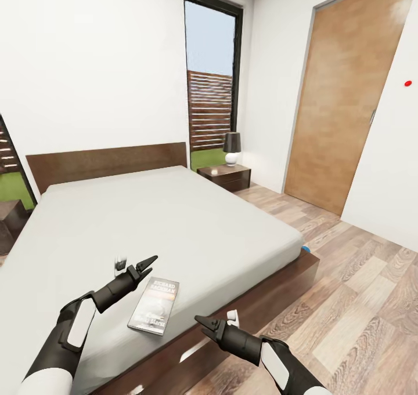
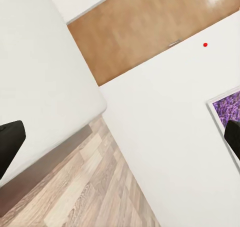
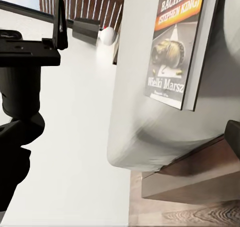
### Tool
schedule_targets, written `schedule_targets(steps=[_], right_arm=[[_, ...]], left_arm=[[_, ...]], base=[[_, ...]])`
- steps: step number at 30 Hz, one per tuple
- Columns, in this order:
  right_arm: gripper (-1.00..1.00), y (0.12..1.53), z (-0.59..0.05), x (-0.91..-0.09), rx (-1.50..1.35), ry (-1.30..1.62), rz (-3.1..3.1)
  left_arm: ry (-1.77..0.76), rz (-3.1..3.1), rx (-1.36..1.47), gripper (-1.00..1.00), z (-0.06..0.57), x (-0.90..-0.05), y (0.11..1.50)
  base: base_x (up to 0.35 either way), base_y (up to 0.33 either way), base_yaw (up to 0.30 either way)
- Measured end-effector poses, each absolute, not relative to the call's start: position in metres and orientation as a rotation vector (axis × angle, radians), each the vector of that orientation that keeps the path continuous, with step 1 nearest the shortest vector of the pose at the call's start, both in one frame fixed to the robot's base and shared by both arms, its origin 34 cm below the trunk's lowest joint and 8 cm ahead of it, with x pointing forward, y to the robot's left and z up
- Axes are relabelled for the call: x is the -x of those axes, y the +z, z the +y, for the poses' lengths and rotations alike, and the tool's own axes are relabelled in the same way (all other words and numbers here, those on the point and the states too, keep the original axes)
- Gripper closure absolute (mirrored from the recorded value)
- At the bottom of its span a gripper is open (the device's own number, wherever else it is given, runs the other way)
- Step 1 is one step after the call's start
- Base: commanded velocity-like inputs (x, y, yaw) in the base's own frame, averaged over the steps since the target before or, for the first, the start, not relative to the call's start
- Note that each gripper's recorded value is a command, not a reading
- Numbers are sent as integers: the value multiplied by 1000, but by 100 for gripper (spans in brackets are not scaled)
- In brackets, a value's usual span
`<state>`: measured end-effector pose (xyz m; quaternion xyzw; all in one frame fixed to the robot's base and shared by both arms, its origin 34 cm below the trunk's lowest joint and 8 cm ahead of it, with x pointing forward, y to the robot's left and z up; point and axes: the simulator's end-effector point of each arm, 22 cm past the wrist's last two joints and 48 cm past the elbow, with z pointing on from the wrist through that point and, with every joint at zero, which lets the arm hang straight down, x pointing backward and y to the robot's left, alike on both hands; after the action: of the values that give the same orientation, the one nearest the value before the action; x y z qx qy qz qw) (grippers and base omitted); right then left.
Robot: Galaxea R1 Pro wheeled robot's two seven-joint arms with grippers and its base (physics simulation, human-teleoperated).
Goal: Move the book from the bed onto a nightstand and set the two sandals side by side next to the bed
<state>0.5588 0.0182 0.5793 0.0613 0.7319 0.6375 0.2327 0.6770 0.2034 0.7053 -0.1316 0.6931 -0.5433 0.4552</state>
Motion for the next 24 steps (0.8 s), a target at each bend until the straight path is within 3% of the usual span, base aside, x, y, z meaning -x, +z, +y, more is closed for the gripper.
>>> schedule_targets(steps=[11, 24], right_arm=[[-100, 579, 18, -559, -168, 1751, 2011], [-100, 578, 18, -558, -170, 1751, 2013]], left_arm=[[-1341, 1709, 325, -100, 203, -677, 705], [-1341, 1710, 325, -100, 203, -677, 705]], base=[[0, 0, 249], [0, 0, 28]])
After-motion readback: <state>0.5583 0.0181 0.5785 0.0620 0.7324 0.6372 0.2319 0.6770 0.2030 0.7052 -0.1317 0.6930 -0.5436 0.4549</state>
